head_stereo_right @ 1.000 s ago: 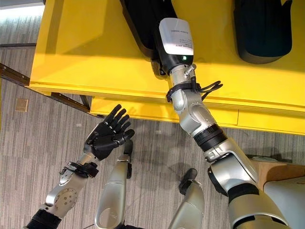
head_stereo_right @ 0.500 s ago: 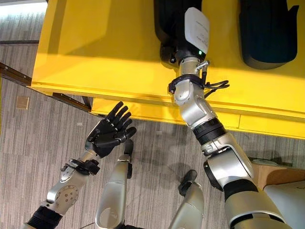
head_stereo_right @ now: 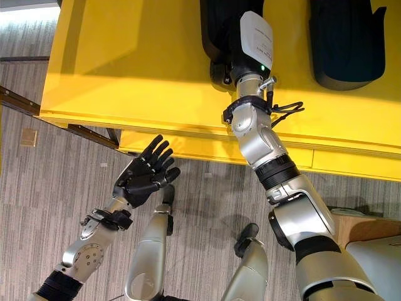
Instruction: Move parts from the plastic box to the shelf.
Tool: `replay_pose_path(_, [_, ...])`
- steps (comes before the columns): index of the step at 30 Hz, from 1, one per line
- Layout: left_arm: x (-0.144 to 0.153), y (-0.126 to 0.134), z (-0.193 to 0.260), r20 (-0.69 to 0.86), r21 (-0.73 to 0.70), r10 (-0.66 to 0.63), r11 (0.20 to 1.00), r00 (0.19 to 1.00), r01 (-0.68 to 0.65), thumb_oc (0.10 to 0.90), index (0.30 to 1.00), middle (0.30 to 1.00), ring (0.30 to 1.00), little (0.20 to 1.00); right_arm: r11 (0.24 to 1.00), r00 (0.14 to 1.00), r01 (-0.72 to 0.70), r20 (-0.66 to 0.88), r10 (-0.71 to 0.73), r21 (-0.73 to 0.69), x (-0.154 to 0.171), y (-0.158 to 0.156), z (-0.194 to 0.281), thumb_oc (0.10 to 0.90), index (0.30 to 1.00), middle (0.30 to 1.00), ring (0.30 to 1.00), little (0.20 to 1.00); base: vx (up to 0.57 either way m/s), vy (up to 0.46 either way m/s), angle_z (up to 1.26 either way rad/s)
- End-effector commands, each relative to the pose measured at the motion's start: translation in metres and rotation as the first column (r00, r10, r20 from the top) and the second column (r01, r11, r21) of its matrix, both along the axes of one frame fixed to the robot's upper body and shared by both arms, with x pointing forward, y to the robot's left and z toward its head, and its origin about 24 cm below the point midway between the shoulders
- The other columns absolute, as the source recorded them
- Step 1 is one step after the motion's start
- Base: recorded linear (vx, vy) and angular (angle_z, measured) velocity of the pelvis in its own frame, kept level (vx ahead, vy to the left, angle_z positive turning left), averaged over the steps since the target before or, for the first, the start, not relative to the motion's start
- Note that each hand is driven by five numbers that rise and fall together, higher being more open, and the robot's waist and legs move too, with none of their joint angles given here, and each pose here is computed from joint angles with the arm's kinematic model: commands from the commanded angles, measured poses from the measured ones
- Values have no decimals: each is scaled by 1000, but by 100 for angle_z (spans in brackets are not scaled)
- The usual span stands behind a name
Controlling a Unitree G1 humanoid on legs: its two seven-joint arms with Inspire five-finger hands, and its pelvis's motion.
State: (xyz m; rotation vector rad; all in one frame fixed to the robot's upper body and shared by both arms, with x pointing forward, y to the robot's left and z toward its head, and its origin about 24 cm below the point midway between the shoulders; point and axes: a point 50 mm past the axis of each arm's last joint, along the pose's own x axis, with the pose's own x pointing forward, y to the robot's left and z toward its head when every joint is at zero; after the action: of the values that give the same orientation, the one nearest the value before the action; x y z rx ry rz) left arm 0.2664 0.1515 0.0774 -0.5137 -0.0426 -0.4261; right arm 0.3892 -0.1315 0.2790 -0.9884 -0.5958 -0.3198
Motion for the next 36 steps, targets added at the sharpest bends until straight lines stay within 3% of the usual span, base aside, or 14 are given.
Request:
replay_pose_path(1, [-7,-16,43,224,-57,-78,994,972,93,900,1000,1000,1000,1000,988,997,-53,55,62,-148,-9,17,22,400,300,300,300,300,0,0,0])
replay_pose_path(7, [-10,-14,41,223,-47,-85,994,971,98,900,1000,1000,1000,1000,976,995,-102,-22,100,-190,-12,27,14,400,300,300,300,300,2,-6,0])
replay_pose_path(28, [-9,-17,44,242,-42,-65,996,968,77,900,1000,1000,1000,1000,973,972,-207,-96,217,101,-13,27,-21,400,300,300,300,300,0,0,0])
replay_pose_path(29, [-9,-17,45,242,-46,-66,996,968,79,900,1000,1000,1000,1000,966,965,-230,-96,242,121,-14,28,-21,451,371,371,371,371,0,0,0])
replay_pose_path(30, [-9,-18,45,242,-47,-67,996,968,80,900,1000,1000,1000,1000,958,959,-255,-93,268,133,-15,30,-21,869,956,956,956,956,0,0,0])
replay_pose_path(31, [-9,-18,45,242,-46,-69,995,968,83,900,1000,1000,1000,1000,954,955,-265,-96,280,143,-16,31,-21,900,1000,1000,1000,1000,0,0,0])
replay_pose_path(36, [-10,-19,43,232,-55,-74,994,970,89,900,1000,1000,1000,1000,931,926,-329,-138,351,160,-21,41,-26,900,1000,1000,1000,1000,0,0,0])
